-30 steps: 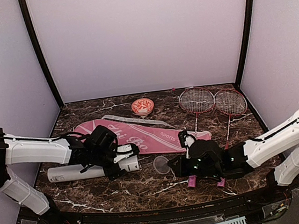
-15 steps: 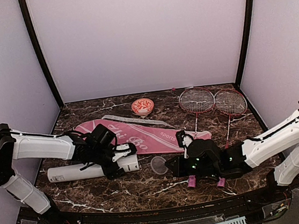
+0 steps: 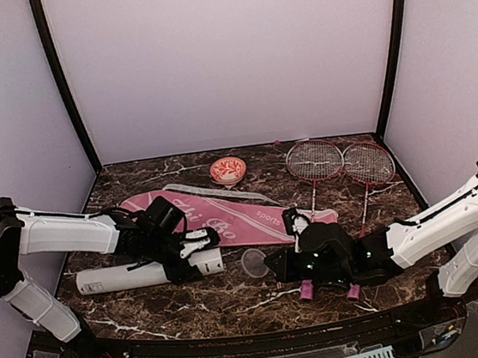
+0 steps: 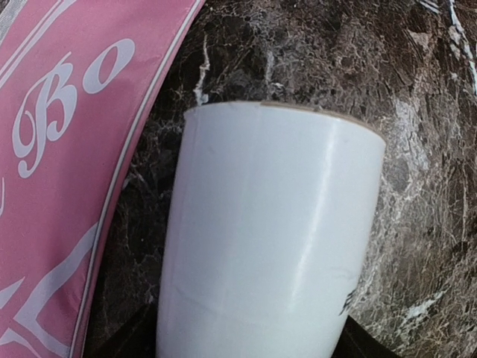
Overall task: Pack up the badminton gear
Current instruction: Pick up the shuttle tube from the center of the board.
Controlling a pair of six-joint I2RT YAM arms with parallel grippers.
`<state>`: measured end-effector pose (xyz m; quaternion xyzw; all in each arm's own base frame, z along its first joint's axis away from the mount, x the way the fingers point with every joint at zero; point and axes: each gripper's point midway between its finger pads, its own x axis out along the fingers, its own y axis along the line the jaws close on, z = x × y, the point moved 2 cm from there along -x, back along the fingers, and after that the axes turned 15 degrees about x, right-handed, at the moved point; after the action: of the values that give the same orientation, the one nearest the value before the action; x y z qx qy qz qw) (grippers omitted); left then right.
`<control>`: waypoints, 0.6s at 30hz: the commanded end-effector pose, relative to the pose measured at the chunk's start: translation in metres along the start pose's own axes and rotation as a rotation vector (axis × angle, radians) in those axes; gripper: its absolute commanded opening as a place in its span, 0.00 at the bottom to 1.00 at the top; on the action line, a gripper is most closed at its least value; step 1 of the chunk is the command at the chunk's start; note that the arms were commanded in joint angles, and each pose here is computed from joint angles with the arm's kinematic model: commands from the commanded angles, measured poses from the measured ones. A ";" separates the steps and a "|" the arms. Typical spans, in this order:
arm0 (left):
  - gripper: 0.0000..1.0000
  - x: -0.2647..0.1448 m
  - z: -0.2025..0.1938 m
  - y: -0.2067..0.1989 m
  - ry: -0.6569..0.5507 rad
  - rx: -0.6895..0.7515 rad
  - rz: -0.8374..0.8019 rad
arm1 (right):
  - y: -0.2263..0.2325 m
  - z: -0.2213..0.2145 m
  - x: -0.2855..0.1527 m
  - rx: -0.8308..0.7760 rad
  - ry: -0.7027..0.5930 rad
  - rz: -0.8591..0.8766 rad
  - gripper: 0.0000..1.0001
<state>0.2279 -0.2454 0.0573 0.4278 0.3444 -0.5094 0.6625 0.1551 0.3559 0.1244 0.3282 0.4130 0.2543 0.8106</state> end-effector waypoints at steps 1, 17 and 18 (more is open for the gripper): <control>0.68 -0.014 0.012 -0.004 -0.067 -0.015 -0.023 | 0.004 0.007 -0.007 0.017 -0.038 0.008 0.00; 0.67 -0.071 0.065 -0.026 -0.352 0.111 0.101 | 0.018 0.034 -0.040 0.067 -0.113 0.040 0.00; 0.67 -0.074 0.068 -0.028 -0.368 0.119 0.106 | 0.023 0.036 -0.042 0.061 -0.113 0.050 0.00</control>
<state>0.1917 -0.2707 0.1247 0.3968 0.2138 -0.5535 0.7004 0.1595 0.3328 0.1596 0.3672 0.3808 0.2363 0.8151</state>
